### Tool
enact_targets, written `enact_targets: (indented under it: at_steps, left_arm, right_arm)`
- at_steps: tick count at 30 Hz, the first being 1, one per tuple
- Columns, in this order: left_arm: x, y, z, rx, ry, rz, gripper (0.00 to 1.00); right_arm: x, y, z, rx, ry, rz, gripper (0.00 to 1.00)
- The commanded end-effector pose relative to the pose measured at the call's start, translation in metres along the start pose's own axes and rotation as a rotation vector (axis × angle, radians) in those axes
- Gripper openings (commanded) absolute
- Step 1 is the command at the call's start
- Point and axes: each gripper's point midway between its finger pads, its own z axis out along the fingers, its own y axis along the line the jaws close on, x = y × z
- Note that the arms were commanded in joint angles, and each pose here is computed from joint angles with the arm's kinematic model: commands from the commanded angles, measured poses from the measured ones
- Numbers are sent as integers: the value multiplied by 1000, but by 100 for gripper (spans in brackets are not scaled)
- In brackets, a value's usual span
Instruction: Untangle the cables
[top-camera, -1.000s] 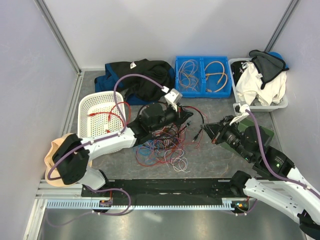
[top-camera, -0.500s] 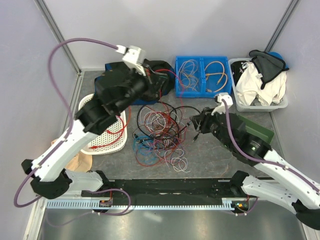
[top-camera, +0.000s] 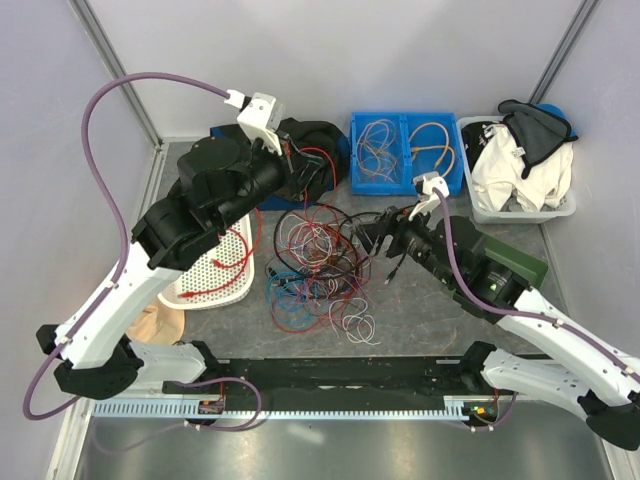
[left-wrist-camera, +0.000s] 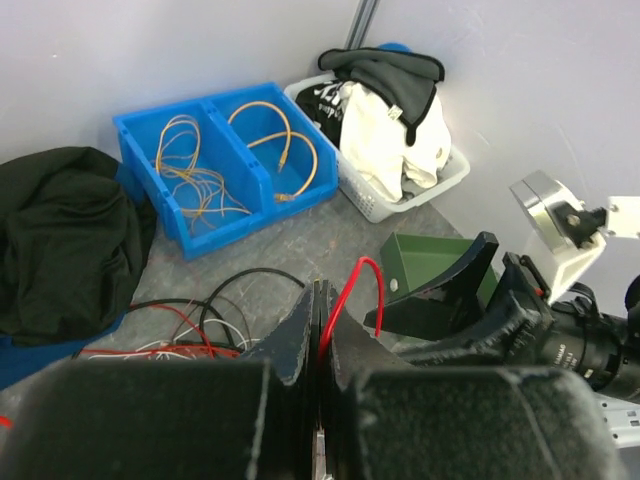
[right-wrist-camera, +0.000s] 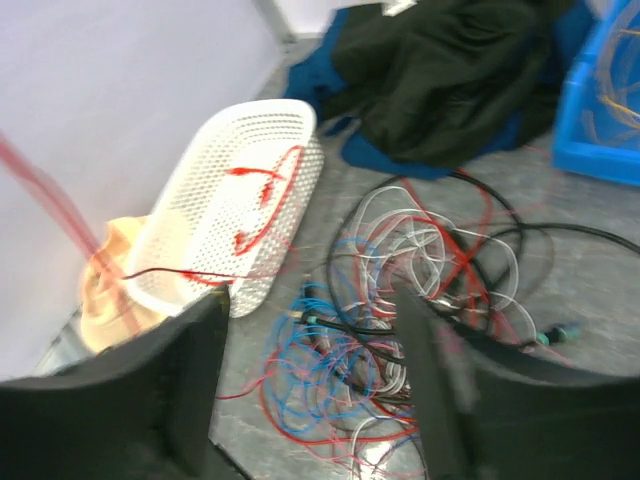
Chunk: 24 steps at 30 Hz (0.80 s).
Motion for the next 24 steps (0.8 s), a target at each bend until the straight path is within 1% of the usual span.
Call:
enact_targets:
  at_steps: [1,3,7,12,16,23,24]
  left_arm:
    - [-33,-2,-6,-6,-57,46,2]
    - [-39,-6,-5,5,-62,44,2]
    - [-43,-12,2,26,-58,40,2]
    - [-53,-24,2,76,-66,31,2]
    - [-57,-27,2,85,-67,28,2]
    - [-64,-24,2,63,-76,46,2]
    - [-66,-23,2,59,-81,52,2]
  right_arm:
    - [-13,41,-13,-241,-61,5,80]
    - [-16,54,-14,-306,-74,4,88]
    - [-9,69,-12,-385,-50,-15,93]
    - [0,75,-7,-420,-50,-30,94]
    - [-2,84,-8,-461,-71,-31,94]
    - [-6,68,-20,-407,-116,-64,93]
    - [-2,64,-20,-396,-105,-69,93]
